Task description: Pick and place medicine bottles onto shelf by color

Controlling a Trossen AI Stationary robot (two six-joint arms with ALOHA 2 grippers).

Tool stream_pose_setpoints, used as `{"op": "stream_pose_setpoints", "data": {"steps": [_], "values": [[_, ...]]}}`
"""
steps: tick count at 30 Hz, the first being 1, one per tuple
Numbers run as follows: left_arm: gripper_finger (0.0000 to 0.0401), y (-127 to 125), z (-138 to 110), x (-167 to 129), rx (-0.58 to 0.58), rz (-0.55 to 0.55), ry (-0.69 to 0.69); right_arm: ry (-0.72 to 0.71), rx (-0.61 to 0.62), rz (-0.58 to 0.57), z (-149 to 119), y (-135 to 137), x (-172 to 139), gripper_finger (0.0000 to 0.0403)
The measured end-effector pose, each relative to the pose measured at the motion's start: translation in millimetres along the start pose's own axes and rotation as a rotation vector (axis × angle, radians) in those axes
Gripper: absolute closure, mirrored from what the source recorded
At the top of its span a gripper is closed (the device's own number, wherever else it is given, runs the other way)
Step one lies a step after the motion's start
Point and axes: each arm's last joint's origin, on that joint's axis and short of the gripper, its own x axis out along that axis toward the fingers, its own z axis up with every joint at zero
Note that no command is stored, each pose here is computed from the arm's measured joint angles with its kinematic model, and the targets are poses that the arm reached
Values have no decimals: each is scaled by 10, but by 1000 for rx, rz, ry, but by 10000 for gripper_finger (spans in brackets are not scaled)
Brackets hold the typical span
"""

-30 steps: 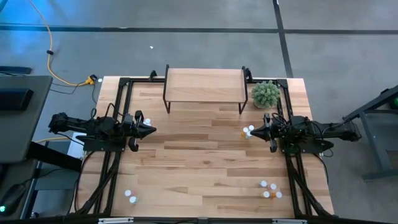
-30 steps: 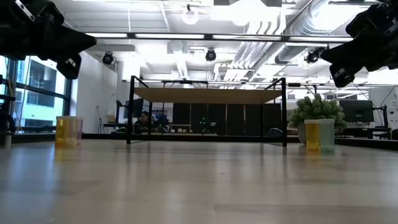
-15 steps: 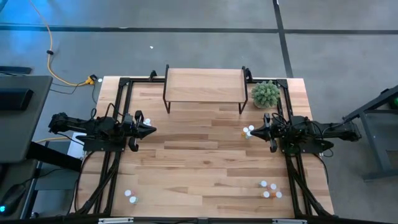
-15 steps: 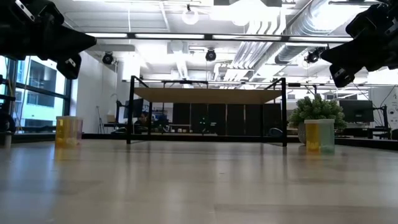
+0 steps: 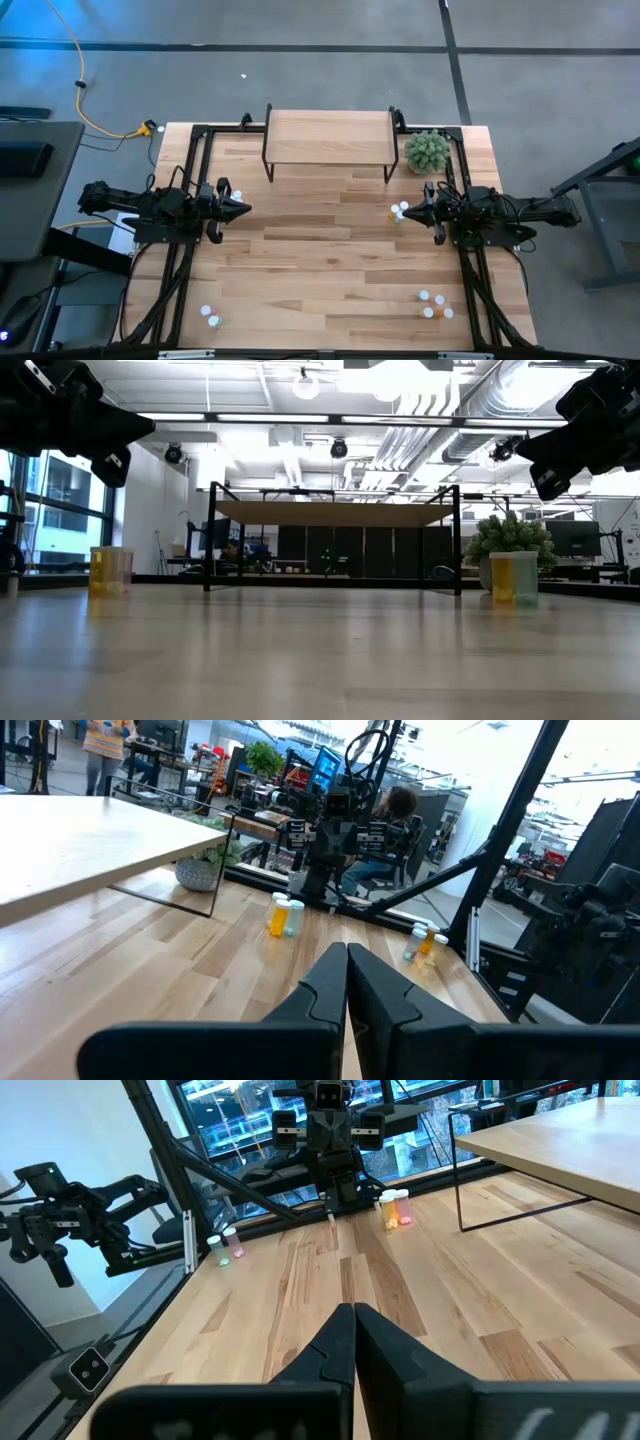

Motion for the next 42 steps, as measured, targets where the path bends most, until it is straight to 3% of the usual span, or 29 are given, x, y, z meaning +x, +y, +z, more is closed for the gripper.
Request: {"op": "stream_pose_setpoints", "data": {"steps": [40, 42], "values": [[400, 0, 0, 0, 0, 0, 0, 0, -1, 0, 1, 0, -1, 402], [400, 0, 0, 0, 0, 0, 0, -1, -90, -6, 1, -2, 0, 402]]}}
